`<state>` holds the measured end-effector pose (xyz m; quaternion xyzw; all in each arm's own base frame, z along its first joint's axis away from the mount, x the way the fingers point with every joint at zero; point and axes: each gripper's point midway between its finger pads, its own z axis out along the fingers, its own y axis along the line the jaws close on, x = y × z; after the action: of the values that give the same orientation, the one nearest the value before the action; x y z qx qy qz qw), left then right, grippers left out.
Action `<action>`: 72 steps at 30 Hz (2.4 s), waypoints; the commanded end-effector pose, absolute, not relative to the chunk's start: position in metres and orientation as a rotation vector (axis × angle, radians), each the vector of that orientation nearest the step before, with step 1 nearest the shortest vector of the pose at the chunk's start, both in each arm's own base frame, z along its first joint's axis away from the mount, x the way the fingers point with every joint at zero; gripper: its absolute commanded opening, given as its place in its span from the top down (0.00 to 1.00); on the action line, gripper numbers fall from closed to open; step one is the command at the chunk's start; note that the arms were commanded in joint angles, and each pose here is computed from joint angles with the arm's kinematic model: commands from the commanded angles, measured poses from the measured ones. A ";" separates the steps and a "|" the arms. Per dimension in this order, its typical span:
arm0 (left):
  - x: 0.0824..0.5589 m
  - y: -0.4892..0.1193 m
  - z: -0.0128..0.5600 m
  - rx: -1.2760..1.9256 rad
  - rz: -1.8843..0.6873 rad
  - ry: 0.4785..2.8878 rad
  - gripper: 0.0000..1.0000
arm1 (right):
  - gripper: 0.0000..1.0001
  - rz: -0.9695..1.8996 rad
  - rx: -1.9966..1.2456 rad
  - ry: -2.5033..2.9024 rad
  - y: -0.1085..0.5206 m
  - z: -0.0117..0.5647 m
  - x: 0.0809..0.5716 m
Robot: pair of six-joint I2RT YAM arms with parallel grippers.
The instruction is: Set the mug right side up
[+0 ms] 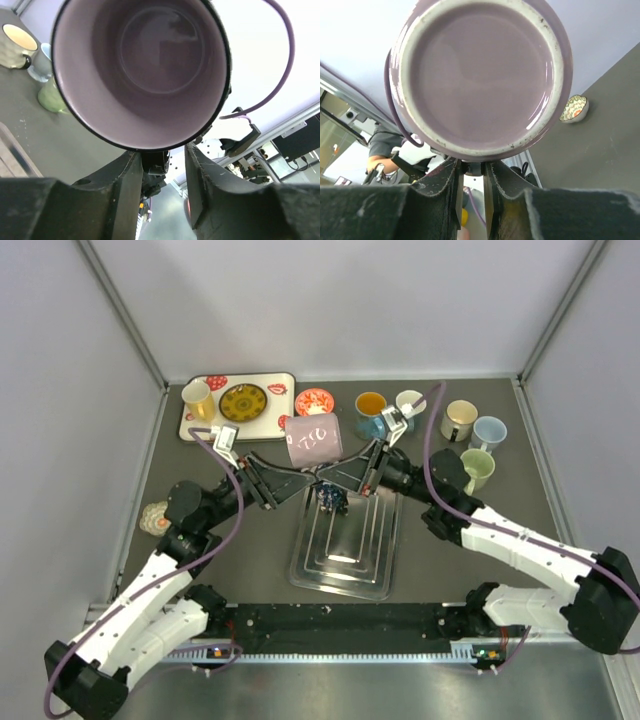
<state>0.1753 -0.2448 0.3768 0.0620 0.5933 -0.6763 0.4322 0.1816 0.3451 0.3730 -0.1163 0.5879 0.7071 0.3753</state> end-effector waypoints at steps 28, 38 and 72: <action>0.217 -0.189 0.356 -0.014 -1.270 1.540 0.50 | 1.00 0.858 -0.235 1.835 0.219 0.287 0.207; 0.216 -0.191 0.324 -0.052 -1.285 1.619 0.51 | 1.00 0.653 -0.250 1.983 0.230 0.211 0.245; 0.217 -0.193 0.267 -0.092 -1.276 1.745 0.52 | 1.00 1.071 -0.136 1.822 0.276 0.144 0.304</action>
<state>0.2159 -0.1941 0.2615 -0.0436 0.7239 -0.5170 0.4548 0.2874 0.2618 0.1008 -0.0484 0.8110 0.3892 0.4341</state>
